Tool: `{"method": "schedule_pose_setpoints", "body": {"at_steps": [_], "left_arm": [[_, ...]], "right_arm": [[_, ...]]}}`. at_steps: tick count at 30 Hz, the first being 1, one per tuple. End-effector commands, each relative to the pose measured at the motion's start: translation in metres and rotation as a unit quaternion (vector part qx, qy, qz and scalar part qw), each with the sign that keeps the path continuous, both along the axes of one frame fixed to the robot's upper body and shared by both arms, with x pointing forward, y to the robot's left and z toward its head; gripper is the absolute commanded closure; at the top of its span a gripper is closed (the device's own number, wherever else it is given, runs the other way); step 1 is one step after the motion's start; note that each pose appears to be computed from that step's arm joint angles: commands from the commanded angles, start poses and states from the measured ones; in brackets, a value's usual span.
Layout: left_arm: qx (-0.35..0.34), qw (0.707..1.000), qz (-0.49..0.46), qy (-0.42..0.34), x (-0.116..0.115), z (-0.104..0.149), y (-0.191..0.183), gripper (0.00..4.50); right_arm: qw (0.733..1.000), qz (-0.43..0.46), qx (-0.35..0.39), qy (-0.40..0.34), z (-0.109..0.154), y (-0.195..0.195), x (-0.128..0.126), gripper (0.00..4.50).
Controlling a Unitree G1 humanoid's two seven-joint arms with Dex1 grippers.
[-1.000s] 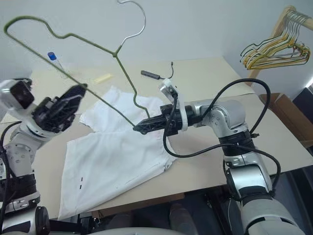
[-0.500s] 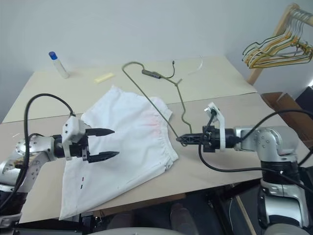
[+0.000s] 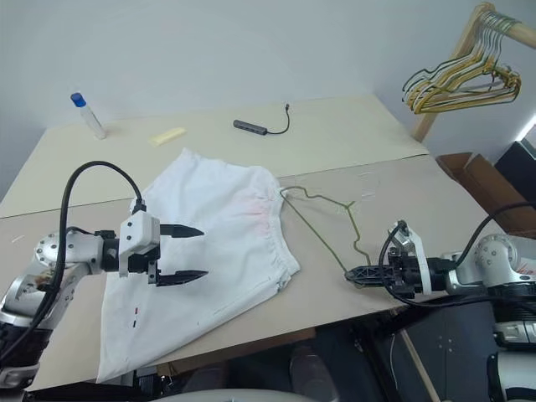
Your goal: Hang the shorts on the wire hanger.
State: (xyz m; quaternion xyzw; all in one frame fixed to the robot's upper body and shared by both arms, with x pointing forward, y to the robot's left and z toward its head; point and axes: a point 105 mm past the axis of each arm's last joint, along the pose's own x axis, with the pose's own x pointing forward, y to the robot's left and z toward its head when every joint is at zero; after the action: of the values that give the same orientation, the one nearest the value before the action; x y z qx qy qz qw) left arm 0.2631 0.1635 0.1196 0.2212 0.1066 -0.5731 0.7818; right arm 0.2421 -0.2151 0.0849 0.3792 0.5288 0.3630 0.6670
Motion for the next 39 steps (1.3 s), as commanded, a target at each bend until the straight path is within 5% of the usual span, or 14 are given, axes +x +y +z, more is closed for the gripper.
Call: {"method": "schedule_pose_setpoints", "body": {"at_steps": [1,9,39], "left_arm": [[0.007,1.0,-0.007,-0.019,0.0,0.006,0.0,0.02],[0.011,1.0,-0.005,-0.019,0.0,0.005,0.002,0.02],[0.041,0.999,0.013,-0.029,0.002,-0.009,0.007,0.02]], "right_arm": [[1.0,-0.01,0.01,-0.006,0.006,-0.004,0.003,4.5],[1.0,-0.027,-0.005,0.013,-0.014,-0.005,0.005,4.5],[0.993,0.09,0.022,-0.073,-0.001,0.012,-0.017,4.5]]}}
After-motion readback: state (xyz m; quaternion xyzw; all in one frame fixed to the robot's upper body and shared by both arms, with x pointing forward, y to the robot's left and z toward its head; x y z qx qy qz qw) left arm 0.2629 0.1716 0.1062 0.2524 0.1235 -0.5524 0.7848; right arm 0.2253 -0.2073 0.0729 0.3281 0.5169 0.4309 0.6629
